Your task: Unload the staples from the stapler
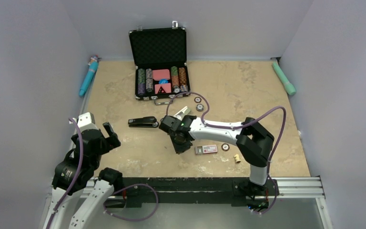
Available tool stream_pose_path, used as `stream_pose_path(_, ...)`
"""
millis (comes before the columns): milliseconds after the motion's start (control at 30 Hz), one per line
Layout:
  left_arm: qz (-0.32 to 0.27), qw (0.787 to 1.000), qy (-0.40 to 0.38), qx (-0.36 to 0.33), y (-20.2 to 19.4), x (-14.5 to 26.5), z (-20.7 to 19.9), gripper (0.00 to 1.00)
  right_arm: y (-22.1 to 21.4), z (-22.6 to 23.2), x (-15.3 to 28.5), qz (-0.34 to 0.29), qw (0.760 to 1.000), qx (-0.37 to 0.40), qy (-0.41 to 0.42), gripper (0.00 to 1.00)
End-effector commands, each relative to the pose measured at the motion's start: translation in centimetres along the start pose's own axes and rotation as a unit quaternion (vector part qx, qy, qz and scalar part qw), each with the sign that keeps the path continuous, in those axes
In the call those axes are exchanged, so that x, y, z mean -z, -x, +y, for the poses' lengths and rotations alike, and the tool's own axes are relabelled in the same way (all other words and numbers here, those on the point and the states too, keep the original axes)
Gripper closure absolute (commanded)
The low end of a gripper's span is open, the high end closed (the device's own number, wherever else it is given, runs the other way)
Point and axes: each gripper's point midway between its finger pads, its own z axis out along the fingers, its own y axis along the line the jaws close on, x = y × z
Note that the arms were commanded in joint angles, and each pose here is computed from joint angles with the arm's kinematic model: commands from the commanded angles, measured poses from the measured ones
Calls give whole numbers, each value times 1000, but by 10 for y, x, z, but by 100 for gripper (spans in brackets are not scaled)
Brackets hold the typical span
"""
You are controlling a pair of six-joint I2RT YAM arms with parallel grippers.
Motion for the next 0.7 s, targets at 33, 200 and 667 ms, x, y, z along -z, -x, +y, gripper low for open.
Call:
stream_pose_path(33,-15,1000,-1,13,9,2,-1,7,18,5,36,-37,999,-6,15,97)
stream_pose_path(200,-14,1000,1,13,9,2,-1,8,24,-1,49,-53,999,3,5,97)
stream_pose_path(667,-18,1000,2,16,9,3,1,8,1,-66,64,-94,994,2,-56,96)
